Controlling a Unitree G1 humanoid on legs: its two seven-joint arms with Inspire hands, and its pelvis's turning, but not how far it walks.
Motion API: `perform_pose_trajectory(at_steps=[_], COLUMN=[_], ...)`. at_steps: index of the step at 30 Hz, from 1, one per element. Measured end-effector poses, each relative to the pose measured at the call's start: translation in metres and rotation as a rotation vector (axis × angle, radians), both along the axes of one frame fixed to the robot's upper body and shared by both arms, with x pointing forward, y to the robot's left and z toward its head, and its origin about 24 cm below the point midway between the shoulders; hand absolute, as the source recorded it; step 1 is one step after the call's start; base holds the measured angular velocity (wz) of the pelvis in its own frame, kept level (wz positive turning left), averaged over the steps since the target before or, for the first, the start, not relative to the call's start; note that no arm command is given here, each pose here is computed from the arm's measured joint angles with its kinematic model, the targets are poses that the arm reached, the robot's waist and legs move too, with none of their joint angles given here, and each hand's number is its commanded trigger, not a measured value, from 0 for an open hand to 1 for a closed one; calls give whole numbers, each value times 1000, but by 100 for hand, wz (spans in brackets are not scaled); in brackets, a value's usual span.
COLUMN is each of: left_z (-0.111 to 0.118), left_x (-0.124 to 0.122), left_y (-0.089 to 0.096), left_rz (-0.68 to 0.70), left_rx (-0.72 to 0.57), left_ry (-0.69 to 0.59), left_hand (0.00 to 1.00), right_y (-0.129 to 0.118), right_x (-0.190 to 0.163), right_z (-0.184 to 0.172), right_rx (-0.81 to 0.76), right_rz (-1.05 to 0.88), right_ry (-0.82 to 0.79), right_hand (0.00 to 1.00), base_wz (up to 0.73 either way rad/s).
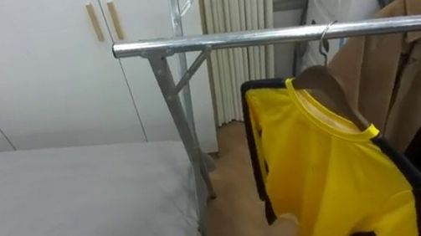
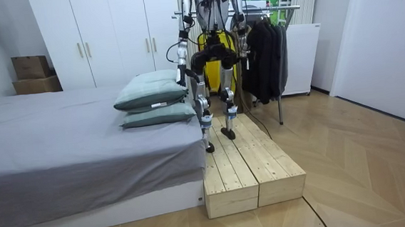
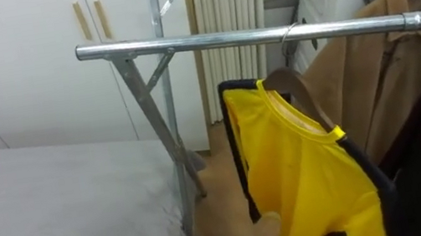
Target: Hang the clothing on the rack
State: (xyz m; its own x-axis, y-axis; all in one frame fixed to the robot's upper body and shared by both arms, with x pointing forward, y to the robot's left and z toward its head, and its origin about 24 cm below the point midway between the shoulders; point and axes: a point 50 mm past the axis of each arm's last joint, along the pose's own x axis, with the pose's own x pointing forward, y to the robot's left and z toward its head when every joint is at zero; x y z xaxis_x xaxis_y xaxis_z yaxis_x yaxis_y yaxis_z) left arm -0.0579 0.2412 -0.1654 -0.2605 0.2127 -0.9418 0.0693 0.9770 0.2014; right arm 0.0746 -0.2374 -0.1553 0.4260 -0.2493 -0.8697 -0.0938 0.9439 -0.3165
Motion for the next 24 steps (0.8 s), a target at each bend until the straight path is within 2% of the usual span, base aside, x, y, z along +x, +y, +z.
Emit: perform_pose_trajectory(at_steps=[4,9,16,20,24], left_z=[-2,-2,-3,-5,-6], left_x=[13,24,38,40,53], left_y=[1,3,2,-5,-10], left_rz=[-16,-34,-48,-48,-56], left_rx=[20,35,32,10,-5], left_ry=[-39,-104,-182,-198,-237], left_hand=[0,0,0,0,0], right_y=[16,27,20,17,13], right_x=[35,47,7,-9,-19], right_z=[7,7,-9,-12,-13], right_rx=[-42,21,171,221,241], right_rz=[221,264,56,-63,-166], right_ry=[-58,-60,102,132,143], right_hand=[0,0,0,0,0], base_wz=[23,55,80,96,87])
